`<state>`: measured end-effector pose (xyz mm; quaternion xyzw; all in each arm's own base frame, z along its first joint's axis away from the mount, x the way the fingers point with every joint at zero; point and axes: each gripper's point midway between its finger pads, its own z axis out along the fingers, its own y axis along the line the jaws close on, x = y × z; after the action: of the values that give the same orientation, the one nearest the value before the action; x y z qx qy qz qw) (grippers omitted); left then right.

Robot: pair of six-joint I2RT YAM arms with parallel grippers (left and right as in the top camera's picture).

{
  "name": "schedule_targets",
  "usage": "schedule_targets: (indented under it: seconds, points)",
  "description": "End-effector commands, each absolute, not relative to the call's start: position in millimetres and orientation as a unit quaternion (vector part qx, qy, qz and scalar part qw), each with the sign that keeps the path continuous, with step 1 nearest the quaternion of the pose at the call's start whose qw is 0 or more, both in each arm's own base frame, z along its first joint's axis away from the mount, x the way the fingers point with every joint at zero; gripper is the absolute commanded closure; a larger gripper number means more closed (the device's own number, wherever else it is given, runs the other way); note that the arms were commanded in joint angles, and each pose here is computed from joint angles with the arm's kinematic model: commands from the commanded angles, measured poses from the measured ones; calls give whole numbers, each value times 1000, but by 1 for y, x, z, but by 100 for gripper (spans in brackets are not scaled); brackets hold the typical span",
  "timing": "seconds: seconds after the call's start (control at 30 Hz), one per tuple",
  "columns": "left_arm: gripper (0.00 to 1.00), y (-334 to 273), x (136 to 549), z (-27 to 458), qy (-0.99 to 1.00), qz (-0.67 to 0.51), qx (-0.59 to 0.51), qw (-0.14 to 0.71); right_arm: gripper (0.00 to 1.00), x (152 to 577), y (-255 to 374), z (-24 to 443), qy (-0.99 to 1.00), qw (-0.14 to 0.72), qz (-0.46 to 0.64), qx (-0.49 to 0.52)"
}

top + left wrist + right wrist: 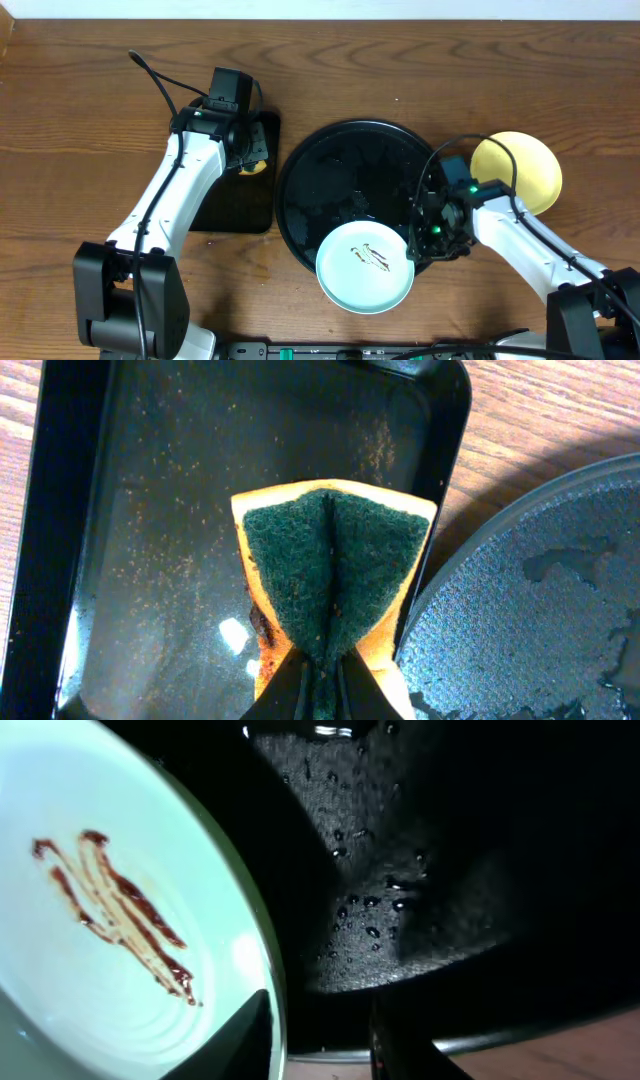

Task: Clean dirty plates on tray and stack at the side
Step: 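Move the right gripper to the remaining light-blue plate rim and grasp, then scrub the sauce-stained light-blue plate with the sponge in the left gripper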

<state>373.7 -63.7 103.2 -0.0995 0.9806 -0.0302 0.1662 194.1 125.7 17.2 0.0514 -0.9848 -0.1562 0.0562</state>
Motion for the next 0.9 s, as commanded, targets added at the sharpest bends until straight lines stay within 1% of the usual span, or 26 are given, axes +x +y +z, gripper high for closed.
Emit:
schedule_targets:
  seconds: [0.0,0.07,0.23,0.33,0.5,0.57,0.7,0.87]
  points:
    - [92,-61,373,103,981,-25,-99,166,77,187,130,12,-983,66,-165,38]
    - [92,-61,373,103,981,-25,-99,166,86,188,130,10,-983,61,-167,39]
    - [92,-63,373,103,981,-29,-98,165,94,207,137,10,-983,22,-178,42]
    - [92,-70,372,103,981,-49,-95,159,99,230,140,11,-983,-24,-179,34]
    - [93,-91,370,105,980,-110,-83,147,99,280,142,19,-976,-130,-172,18]
    - [92,-102,368,106,978,-135,-75,141,99,293,146,25,-971,-158,-179,21]
    - [92,-129,363,110,975,-173,-36,134,99,303,150,30,-965,-181,-187,15]
    - [92,-167,355,113,972,-187,16,140,99,307,144,29,-967,-190,-169,11]
